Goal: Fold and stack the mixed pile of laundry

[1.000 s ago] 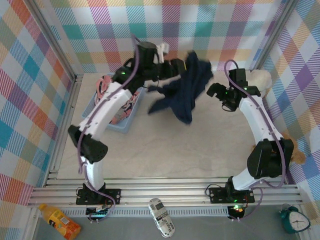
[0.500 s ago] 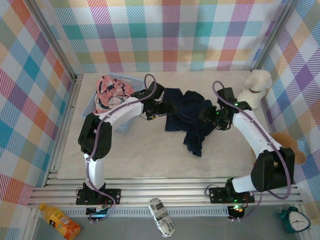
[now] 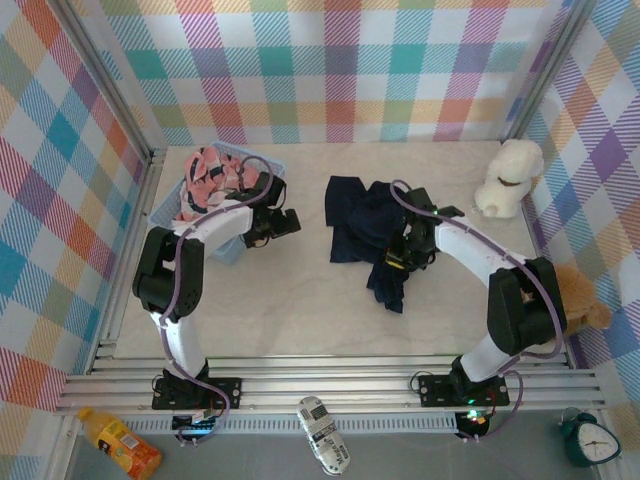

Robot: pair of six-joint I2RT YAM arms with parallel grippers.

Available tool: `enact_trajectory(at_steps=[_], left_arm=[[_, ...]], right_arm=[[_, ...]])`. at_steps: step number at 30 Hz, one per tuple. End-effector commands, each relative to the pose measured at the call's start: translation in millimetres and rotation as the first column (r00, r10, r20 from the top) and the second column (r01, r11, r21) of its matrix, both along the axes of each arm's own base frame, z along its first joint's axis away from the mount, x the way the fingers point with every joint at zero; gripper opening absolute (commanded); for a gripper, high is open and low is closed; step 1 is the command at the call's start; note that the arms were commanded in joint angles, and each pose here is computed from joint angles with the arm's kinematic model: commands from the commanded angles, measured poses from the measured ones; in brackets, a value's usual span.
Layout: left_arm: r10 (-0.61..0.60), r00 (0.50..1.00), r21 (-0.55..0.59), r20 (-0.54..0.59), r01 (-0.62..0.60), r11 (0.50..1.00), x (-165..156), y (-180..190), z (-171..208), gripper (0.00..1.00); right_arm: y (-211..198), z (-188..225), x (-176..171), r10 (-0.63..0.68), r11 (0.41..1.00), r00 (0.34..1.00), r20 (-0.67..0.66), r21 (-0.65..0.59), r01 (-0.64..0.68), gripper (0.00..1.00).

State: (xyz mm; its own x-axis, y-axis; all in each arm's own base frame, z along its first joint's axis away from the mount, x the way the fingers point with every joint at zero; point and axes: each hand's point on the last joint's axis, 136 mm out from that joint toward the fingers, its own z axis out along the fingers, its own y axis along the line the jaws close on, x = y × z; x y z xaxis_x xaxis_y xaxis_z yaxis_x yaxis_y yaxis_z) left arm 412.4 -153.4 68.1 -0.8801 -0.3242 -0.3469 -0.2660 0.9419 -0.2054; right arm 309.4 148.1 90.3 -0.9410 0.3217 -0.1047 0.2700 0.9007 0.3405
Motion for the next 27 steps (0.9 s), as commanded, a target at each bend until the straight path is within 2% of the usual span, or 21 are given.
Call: enact_trajectory(at_steps=[1, 4, 6, 9, 11, 12, 13, 15, 16, 18, 23, 27], left_arm=[[0.008, 0.998, 0.024, 0.054, -0.01, 1.0, -1, 11, 25, 1.0], [-0.032, 0.995, -0.078, 0.096, 0.039, 0.996, -1, -16, 43, 1.0], [-0.074, 0.991, -0.149, 0.115, 0.091, 0.985, -2, -42, 51, 1.0], [-0.171, 0.979, -0.24, 0.109, 0.193, 0.952, -12, -92, 53, 0.97], [-0.249, 0.964, -0.284, 0.096, 0.266, 0.921, -22, -126, 48, 0.94], [-0.291, 0.953, -0.294, 0.083, 0.303, 0.906, -28, -143, 42, 0.92], [-0.329, 0.942, -0.304, 0.07, 0.335, 0.892, -33, -158, 36, 0.9], [-0.391, 0.92, -0.313, 0.035, 0.382, 0.87, -42, -180, 23, 0.86], [-0.417, 0.909, -0.308, 0.016, 0.401, 0.863, -45, -189, 16, 0.84], [-0.443, 0.896, -0.294, -0.014, 0.42, 0.859, -47, -199, 3, 0.8], [-0.434, 0.897, -0.259, -0.079, 0.402, 0.878, -45, -200, -25, 0.71], [-0.408, 0.905, -0.209, -0.123, 0.378, 0.902, -46, -190, -40, 0.54]], right_arm=[[-5, 52, 31, 0.027, 0.999, 0.988, 0.155, -0.032, -0.022, 0.0], [-43, 78, 42, -0.007, 0.99, 0.977, 0.215, -0.138, 0.037, 0.0], [-78, 81, 44, -0.062, 0.979, 0.972, 0.227, -0.177, 0.104, 0.0], [-123, 71, 42, -0.162, 0.967, 0.963, 0.215, -0.157, 0.198, 0.0], [-137, 61, 42, -0.204, 0.963, 0.956, 0.212, -0.13, 0.235, 0.0], [-140, 56, 43, -0.217, 0.964, 0.954, 0.206, -0.111, 0.244, 0.14], [-140, 50, 42, -0.231, 0.963, 0.954, 0.189, -0.093, 0.252, 0.34], [-135, 40, 35, -0.245, 0.965, 0.959, 0.141, -0.062, 0.256, 0.55], [-131, 35, 30, -0.251, 0.966, 0.961, 0.117, -0.039, 0.257, 0.61], [-124, 25, 14, -0.275, 0.961, 0.959, 0.071, -0.007, 0.276, 0.65], [-95, 13, -33, -0.27, 0.961, 0.963, 0.007, 0.068, 0.269, 0.67], [-65, 16, -55, -0.227, 0.969, 0.974, 0.01, 0.103, 0.225, 0.67]])
